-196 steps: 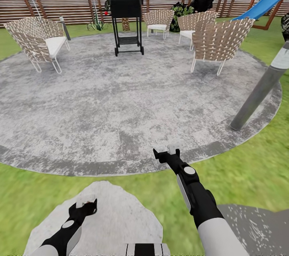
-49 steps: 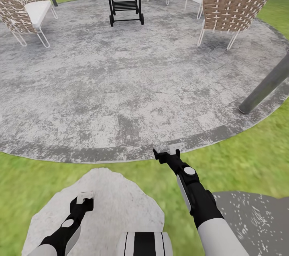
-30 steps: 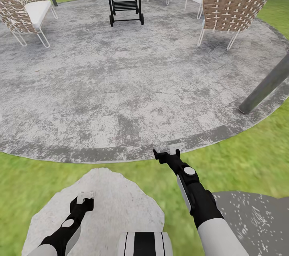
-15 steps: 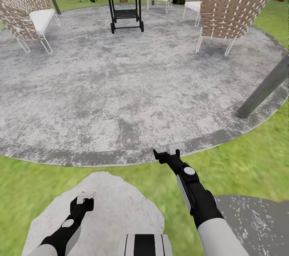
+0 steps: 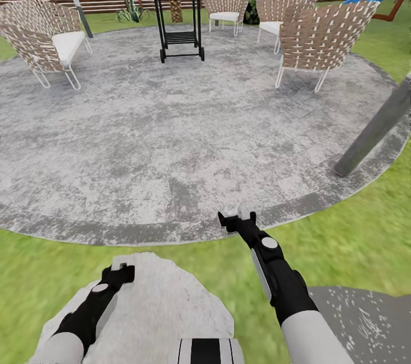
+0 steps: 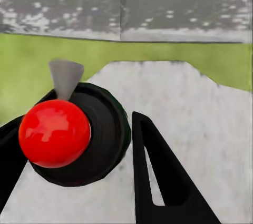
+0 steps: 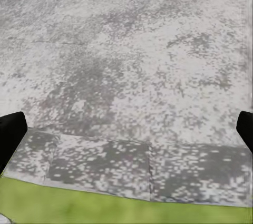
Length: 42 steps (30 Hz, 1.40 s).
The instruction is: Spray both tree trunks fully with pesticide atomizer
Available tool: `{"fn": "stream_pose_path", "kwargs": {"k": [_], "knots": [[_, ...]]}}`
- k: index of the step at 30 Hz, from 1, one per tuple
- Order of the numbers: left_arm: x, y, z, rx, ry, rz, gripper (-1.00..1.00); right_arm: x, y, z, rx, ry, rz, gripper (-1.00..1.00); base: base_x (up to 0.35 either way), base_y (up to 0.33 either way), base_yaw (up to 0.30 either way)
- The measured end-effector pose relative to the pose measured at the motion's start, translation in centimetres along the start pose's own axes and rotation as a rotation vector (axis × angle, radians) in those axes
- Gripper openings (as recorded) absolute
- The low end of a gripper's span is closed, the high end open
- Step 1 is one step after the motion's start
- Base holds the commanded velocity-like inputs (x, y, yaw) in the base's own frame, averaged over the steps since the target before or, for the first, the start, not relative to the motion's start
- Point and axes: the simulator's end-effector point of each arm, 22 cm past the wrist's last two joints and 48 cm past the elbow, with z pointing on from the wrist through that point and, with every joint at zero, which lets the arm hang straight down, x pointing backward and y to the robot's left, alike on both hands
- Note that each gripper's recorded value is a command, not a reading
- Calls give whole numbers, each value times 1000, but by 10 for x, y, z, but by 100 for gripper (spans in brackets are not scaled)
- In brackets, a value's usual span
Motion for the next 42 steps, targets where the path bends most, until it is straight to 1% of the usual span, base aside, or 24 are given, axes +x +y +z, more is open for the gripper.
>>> {"fn": "stream_pose_path", "kwargs": {"k": [1, 3, 5, 8, 10, 14, 16, 18, 19, 20, 23, 31, 36, 42], "knots": [[-14, -1, -2, 1, -15, 0, -100, -5, 0, -1, 1, -10, -3, 100, 0, 0, 0], [-33, -3, -6, 6, -6, -3, -100, -23, -1, -5, 5, -44, -9, 100, 0, 0, 0], [-45, -6, -11, 11, -2, -4, -100, -36, -2, -8, 9, -65, -12, 100, 0, 0, 0], [-73, -9, -18, 16, -13, -2, -100, -56, -4, -16, 16, -79, -10, 100, 0, 0, 0], [-80, -7, -22, 14, -13, 0, -100, -64, -5, -20, 19, -72, -7, 100, 0, 0, 0], [-86, -9, -29, 19, -5, 6, -100, -98, -8, -32, 29, -117, -10, 100, 0, 0, 0], [-87, -11, -31, 22, 2, 7, -100, -100, -7, -40, 33, -121, -7, 100, 0, 0, 0], [-94, -11, -34, 22, -4, 2, -100, -114, -8, -48, 38, -144, -10, 100, 0, 0, 0], [-95, -11, -36, 20, -2, 0, -100, -117, -8, -50, 39, -143, -10, 100, 0, 0, -12], [-90, -4, -37, 10, 3, -5, -100, -111, -8, -53, 42, -122, -4, 100, 0, 0, -95], [-95, -7, -42, 16, 5, -10, -100, -107, -7, -58, 42, -105, 1, 100, 0, 0, -194], [-113, -5, -57, 17, 0, -11, -100, -115, -4, -68, 42, -91, 5, 100, 0, 0, -241], [-125, -3, -66, 16, -7, -12, -100, -115, -2, -73, 40, -71, 9, 100, 0, 0, -276], [-138, -2, -76, 16, -11, -12, -100, -125, -1, -78, 40, -68, 9, 100, 0, 0, -282]]}}
